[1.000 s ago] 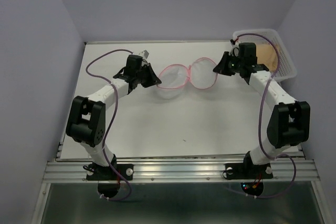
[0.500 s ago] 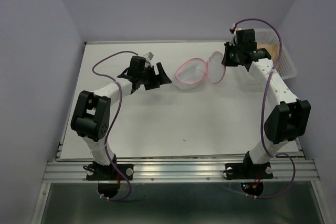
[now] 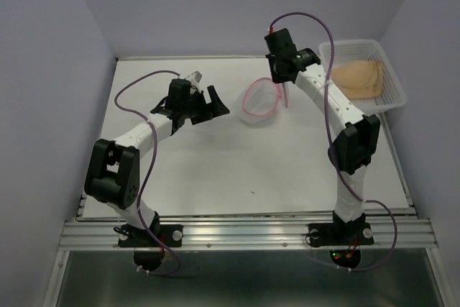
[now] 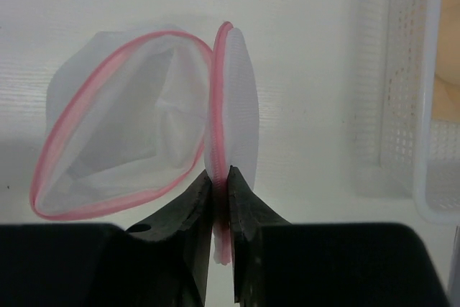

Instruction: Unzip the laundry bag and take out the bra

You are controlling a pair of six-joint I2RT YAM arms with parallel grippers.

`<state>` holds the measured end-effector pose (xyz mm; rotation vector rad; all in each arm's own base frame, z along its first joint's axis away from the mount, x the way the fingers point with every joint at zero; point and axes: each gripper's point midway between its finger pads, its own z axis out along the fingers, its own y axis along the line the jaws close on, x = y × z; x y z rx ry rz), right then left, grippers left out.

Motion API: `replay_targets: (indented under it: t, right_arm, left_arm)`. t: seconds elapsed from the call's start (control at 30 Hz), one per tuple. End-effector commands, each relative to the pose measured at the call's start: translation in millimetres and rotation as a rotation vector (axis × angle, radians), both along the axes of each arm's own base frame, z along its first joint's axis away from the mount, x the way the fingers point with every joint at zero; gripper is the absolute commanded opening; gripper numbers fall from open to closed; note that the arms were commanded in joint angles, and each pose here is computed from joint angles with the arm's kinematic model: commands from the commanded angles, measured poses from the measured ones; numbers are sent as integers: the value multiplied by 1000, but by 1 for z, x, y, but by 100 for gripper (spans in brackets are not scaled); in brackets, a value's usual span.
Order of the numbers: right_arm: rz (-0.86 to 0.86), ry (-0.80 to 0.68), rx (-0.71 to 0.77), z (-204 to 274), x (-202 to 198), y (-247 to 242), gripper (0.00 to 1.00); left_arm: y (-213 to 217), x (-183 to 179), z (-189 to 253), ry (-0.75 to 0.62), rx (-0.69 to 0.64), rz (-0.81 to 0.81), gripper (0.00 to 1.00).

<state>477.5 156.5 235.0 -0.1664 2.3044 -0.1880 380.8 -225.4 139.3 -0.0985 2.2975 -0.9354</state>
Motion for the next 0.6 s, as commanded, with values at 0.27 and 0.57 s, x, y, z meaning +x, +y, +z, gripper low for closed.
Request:
replay_targets:
  t: [0.27,0.57]
  right_arm:
    - [113,-36,-262,-27,-4,101,24]
    - [459,-4,-34,-60,-20,197,61]
  left_arm:
    - [75,-13,-26,53,31,219,99]
    - [85,-17,-37,70,27,239,99]
